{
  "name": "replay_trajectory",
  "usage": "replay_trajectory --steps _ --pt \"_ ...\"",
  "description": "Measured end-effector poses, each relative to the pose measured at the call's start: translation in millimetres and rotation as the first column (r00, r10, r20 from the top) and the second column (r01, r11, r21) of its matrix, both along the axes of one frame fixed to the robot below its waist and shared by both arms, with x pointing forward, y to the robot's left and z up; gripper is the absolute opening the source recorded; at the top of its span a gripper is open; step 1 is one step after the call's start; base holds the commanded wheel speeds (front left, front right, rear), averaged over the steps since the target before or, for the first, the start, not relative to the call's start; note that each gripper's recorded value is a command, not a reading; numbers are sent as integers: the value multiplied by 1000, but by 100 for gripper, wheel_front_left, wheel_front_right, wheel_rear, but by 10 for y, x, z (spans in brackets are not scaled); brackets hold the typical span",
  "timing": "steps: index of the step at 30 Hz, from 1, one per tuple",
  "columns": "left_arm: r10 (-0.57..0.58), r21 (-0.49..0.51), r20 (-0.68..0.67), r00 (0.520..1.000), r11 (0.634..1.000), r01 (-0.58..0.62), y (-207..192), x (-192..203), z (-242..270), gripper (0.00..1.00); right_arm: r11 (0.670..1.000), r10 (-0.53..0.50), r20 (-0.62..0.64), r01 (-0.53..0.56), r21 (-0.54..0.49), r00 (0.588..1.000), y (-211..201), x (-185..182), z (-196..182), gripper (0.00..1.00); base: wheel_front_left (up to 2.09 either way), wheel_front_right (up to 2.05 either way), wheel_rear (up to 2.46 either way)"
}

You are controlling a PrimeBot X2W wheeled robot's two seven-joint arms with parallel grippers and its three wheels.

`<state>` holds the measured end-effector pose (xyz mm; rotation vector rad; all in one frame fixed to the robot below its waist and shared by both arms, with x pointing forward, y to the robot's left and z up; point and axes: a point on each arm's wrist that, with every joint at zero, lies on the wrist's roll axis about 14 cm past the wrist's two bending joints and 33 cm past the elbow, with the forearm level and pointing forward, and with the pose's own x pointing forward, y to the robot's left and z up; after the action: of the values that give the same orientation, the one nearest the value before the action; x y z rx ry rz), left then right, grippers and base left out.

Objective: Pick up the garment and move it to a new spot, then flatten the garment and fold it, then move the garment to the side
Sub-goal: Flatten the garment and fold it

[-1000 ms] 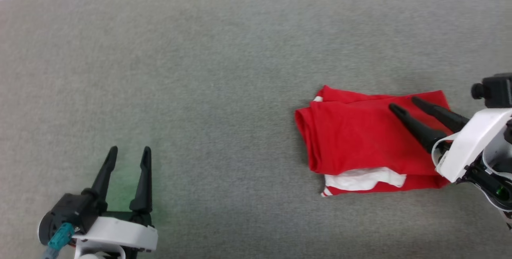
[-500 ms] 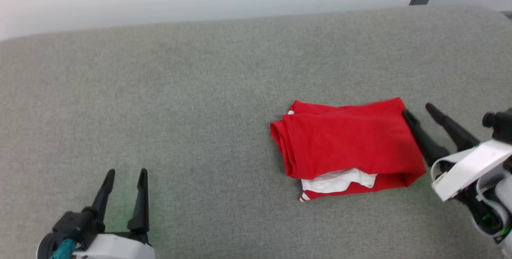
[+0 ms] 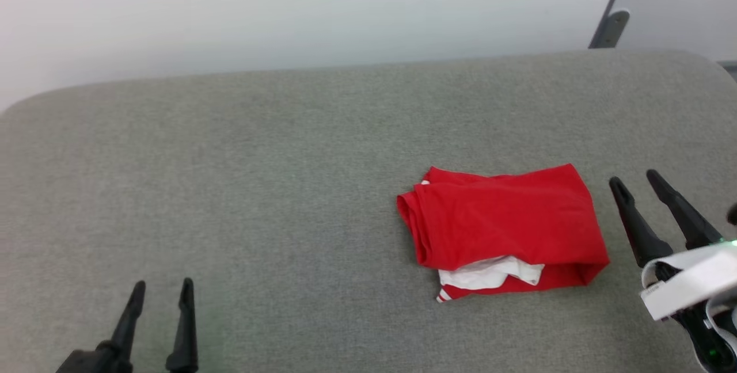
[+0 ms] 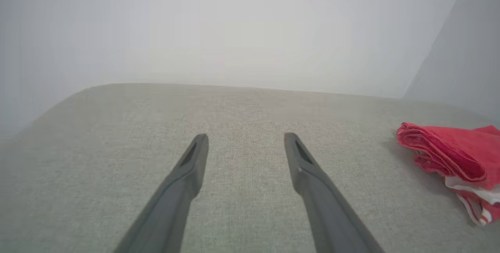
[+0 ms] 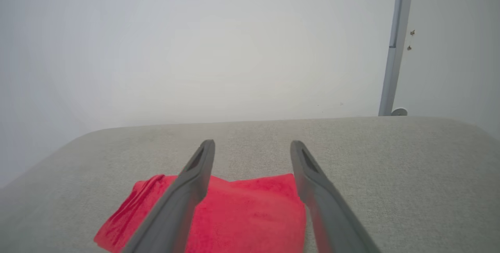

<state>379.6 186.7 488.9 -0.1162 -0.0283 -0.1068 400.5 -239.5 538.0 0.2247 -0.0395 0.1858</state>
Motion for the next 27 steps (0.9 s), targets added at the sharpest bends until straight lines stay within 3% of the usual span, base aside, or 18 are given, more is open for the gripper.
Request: replay_trajectory --steps 15,27 --pt "41 25 35 999 999 -42 168 -282 143 100 997 -75 16 75 -30 997 -188 -429 -84 100 0 0 0" --pt "29 11 12 1000 1000 -29 110 -283 74 100 996 -76 35 77 -33 996 -120 -422 -40 100 0 0 0"
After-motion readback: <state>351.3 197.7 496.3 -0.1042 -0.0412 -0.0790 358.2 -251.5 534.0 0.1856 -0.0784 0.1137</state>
